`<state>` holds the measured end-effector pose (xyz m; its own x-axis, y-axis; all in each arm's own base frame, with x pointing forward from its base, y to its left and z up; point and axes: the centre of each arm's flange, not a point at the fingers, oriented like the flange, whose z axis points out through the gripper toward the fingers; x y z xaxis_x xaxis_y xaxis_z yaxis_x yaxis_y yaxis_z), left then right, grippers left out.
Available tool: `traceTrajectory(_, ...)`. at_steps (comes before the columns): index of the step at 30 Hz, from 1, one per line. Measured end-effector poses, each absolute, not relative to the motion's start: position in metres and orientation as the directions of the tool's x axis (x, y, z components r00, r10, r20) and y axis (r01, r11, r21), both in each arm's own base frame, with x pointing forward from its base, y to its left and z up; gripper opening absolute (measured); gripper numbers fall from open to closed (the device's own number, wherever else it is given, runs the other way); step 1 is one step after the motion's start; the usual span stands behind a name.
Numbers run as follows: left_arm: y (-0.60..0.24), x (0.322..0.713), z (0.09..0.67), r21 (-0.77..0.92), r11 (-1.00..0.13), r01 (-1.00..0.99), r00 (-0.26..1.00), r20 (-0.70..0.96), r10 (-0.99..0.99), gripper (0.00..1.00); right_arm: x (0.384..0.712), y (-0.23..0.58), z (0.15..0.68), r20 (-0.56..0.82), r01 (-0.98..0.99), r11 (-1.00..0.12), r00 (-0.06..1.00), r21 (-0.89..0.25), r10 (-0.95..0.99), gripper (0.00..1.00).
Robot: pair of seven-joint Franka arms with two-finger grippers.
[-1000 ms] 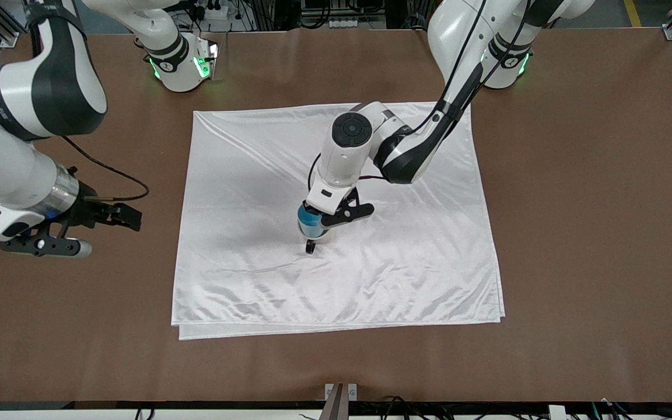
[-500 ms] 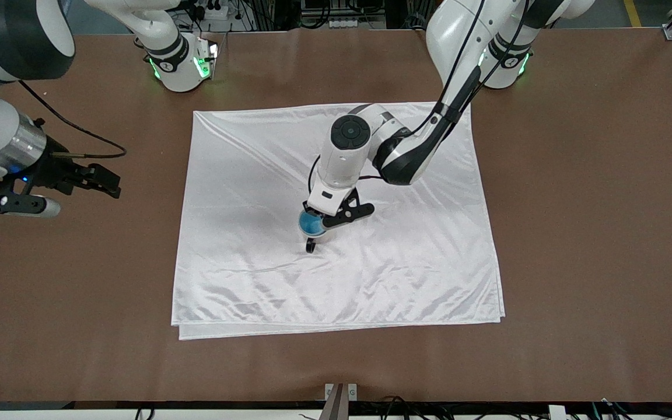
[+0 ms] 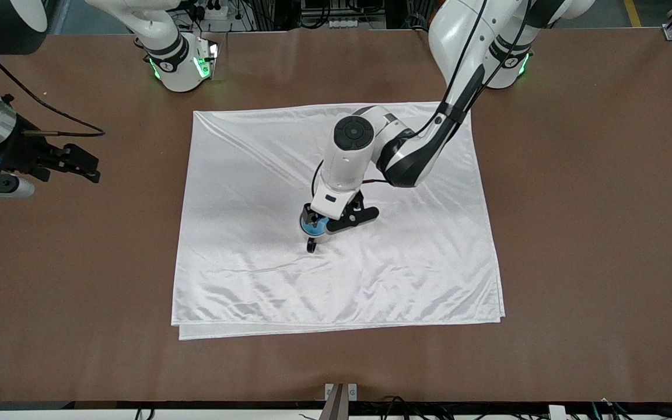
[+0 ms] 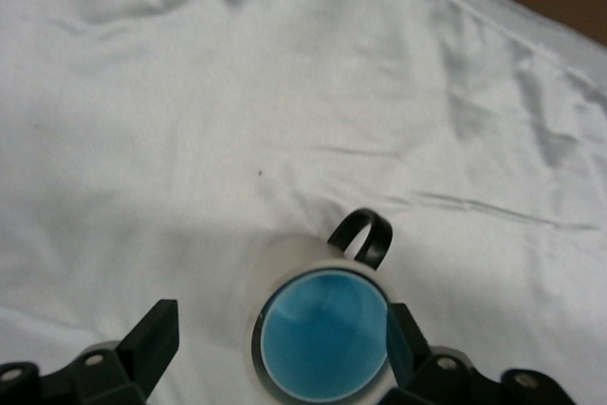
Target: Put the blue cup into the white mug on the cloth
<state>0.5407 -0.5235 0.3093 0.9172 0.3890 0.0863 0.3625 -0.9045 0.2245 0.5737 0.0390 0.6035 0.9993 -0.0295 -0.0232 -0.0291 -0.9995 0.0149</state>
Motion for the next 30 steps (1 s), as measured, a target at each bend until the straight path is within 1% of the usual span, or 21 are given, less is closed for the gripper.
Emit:
traceTrajectory(8,-0.486,0.575,0.373,0.274,-0.878,0.393,0.877,0.175,0.448,1.0,0.556,0.011,0.622,-0.051,-0.043,-0.999,0.998,0.021,-0.044,1.0)
traceTrajectory(17,-0.447,0.587,0.441,0.259,-0.871,0.418,0.854,0.215,0.474,1.0,0.552,0.006,0.63,-0.043,-0.052,-0.998,0.998,0.022,-0.053,1.0)
traceTrajectory(21,-0.426,0.591,0.467,0.24,-0.878,0.414,0.856,0.223,0.465,1.0,0.552,0.011,0.63,-0.042,-0.04,-0.999,0.998,0.022,-0.041,1.0)
traceTrajectory(30,-0.363,0.609,0.499,0.147,-0.918,0.369,0.89,0.227,0.395,1.0,0.552,0.034,0.631,-0.04,0.001,-1.0,0.999,0.021,0.0,1.0)
